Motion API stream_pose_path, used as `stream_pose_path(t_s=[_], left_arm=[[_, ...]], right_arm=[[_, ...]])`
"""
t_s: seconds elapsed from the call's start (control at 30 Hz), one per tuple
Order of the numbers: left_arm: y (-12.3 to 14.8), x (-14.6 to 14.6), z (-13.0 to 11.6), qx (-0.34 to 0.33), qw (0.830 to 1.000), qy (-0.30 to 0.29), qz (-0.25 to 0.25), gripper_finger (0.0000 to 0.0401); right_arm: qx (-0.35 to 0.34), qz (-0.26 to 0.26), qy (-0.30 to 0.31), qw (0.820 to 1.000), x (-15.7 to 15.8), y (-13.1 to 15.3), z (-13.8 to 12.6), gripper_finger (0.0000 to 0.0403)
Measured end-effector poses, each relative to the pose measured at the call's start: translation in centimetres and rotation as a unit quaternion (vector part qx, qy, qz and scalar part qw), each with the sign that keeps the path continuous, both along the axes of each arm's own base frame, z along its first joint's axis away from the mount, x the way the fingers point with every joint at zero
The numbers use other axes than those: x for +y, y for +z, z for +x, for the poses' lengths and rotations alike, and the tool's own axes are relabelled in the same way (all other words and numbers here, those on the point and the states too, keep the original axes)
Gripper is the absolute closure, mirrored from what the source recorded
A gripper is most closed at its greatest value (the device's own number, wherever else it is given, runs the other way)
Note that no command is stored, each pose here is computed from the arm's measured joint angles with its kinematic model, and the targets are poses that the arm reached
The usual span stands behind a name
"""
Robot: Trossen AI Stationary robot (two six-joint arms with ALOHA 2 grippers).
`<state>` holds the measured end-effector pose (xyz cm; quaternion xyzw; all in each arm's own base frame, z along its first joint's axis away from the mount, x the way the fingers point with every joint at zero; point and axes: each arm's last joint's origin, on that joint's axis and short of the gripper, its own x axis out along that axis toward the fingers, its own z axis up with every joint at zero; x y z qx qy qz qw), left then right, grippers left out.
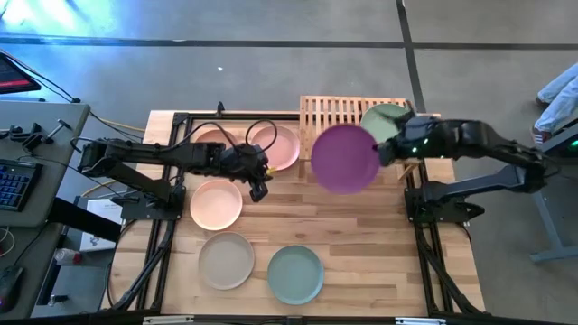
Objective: Place and stack plates onto a shelf
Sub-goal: Stack the purple plate on top of the green plate on the shelf
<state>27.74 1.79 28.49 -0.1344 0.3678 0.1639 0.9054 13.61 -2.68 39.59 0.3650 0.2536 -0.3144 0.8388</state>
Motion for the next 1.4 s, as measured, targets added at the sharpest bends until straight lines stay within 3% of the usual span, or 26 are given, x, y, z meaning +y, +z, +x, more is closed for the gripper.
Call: stream_pose_path(t_s=[0.27, 0.63, 1.0, 1.4], left_arm=[[-0.3, 1.1, -0.5, 0.03, 0.999, 0.009, 0.009, 0.03], [-0.4, 2.2, -0.7, 0.038, 0.999, 0.024, 0.012, 0.03], [-0.4, 3.4, -0.9, 0.049, 0.998, 0.018, 0.035, 0.03], [-0.5, 5.2, -1.3, 0.053, 0.998, 0.027, 0.037, 0.03]], right_arm=[[-0.016, -0.033, -0.081, 0.996, -2.3, 2.8, -2.2, 0.0403], [0.056, 0.002, -0.235, 0.97, -4.9, 2.4, -5.8, 0.0403], [0.073, 0.046, -0.296, 0.951, -7.7, 1.3, -7.7, 0.0403], [0.137, 0.114, -0.288, 0.941, -10.6, -0.4, -7.9, 0.0403]])
